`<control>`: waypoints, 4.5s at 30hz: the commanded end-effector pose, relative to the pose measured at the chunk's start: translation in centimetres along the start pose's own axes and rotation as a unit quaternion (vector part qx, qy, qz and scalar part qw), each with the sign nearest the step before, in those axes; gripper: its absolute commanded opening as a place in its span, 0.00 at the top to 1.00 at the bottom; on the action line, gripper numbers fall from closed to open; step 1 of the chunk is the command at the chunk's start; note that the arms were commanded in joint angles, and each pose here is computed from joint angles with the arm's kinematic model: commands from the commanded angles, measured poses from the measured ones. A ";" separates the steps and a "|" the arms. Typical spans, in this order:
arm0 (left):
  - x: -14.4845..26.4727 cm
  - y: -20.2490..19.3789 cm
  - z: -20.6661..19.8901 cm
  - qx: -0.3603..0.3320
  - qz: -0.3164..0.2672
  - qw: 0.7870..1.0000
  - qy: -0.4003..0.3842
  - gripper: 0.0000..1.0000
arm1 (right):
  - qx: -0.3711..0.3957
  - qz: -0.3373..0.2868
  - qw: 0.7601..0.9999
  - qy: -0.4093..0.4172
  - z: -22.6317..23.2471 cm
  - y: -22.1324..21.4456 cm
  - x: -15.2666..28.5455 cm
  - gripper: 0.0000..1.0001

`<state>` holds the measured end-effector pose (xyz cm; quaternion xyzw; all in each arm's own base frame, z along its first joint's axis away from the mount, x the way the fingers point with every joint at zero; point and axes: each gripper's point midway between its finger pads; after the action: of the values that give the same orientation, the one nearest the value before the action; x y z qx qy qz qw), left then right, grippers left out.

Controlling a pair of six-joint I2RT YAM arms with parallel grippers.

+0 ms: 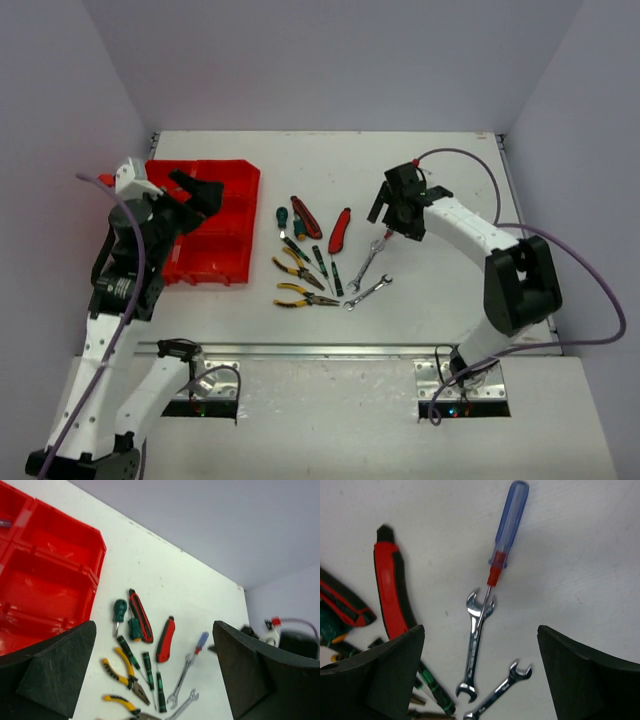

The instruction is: Sort the tools into containers

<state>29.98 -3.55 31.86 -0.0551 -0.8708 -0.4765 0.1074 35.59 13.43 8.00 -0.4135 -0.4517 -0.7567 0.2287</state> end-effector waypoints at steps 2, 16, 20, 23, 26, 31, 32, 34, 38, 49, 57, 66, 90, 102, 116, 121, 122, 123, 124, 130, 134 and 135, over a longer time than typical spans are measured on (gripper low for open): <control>1.6 -5.7 1.6 -0.046 0.044 0.997 -0.045 0.00 | -0.020 0.000 0.998 -0.059 -1.0 3.7 -4.7 0.22; 1.3 -10.0 3.2 -0.076 0.095 0.991 -0.055 0.00 | -0.002 0.024 0.998 -0.064 -2.6 1.4 -9.2 0.90; 0.8 -10.3 1.7 -0.063 0.113 0.988 -0.088 0.00 | 0.030 -0.040 0.997 -0.065 -2.3 5.4 -5.4 1.00; 0.8 -11.0 -1.6 -0.027 0.151 0.974 -0.167 0.00 | 0.146 -0.099 0.982 0.071 3.3 5.4 1.4 1.00; 1.7 -11.5 -6.1 0.027 0.185 0.944 -0.271 0.00 | 0.314 -0.032 0.878 0.360 10.9 -3.0 9.8 1.00; 5.9 -10.6 -14.4 0.062 0.192 0.871 -0.448 0.00 | 0.428 0.028 0.668 0.608 11.9 -14.1 21.7 1.00; 6.3 -10.5 -15.2 0.061 0.190 0.869 -0.454 0.00 | 0.427 0.024 0.668 0.609 11.9 -14.3 22.1 1.00; 7.0 -11.2 -16.7 0.055 0.197 0.867 -0.455 0.07 | 0.415 0.021 0.673 0.612 12.3 -14.3 23.1 1.00; 7.2 -12.2 -17.4 0.057 0.207 0.866 -0.451 0.22 | 0.400 0.025 0.687 0.606 13.1 -14.2 23.8 1.00; 7.4 -14.4 -17.0 0.056 0.224 0.871 -0.433 0.58 | 0.347 0.000 0.726 0.594 14.8 -12.0 24.6 1.00; 6.1 -14.8 -16.3 0.040 0.219 0.888 -0.403 0.31 | 0.337 -0.017 0.720 0.606 14.8 -11.3 25.9 1.00; 5.9 -12.4 -17.3 0.035 0.186 0.896 -0.401 0.00 | 0.339 -0.006 0.723 0.602 14.1 -12.0 25.4 1.00; 6.3 -14.6 -17.0 0.058 0.225 0.879 -0.415 0.19 | 0.307 -0.077 0.737 0.597 15.1 -9.3 25.7 1.00; 7.0 -15.4 -17.3 0.073 0.250 0.862 -0.435 1.00 | 0.296 -0.094 0.732 0.607 15.9 -8.5 26.6 1.00; -9.0 1.3 1.2 0.031 -0.002 0.993 0.117 1.00 | 0.223 -0.165 0.903 0.329 6.5 -3.3 19.1 0.01; -15.3 10.3 10.9 0.033 -0.104 0.954 0.278 1.00 | 0.229 -0.139 0.888 0.375 4.5 -5.9 20.1 0.01; -16.2 12.2 12.1 0.018 -0.123 0.946 0.298 1.00 | 0.231 -0.135 0.886 0.377 4.1 -6.3 20.1 0.01; -16.7 13.5 13.0 0.006 -0.138 0.940 0.313 1.00 | 0.233 -0.126 0.885 0.382 3.8 -6.8 20.2 0.01; -17.1 14.7 13.7 -0.006 -0.153 0.934 0.321 1.00 | 0.236 -0.118 0.884 0.387 3.6 -7.3 20.2 0.01; -20.4 17.3 18.6 -0.050 -0.176 0.921 0.344 1.00 | 0.259 -0.123 0.870 0.402 2.4 -7.8 21.3 0.01; -23.7 15.0 21.6 -0.050 -0.136 0.924 0.355 1.00 | 0.267 -0.138 0.859 0.414 1.7 -8.0 21.6 0.01; -24.2 14.0 22.1 -0.047 -0.126 0.926 0.354 1.00 | 0.267 -0.145 0.858 0.415 1.4 -8.0 21.5 0.01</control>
<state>50.91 21.48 25.43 0.2118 -0.7507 -0.5040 0.3709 19.11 19.68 21.78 0.0503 -0.5474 -0.7360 0.3953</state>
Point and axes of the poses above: each gripper's point midway between its finger pads, its own x axis back along the fingers, its own z axis along the line the jaws close on, y = z × x, and after that the axes turned 6 degrees about -x, right-handed
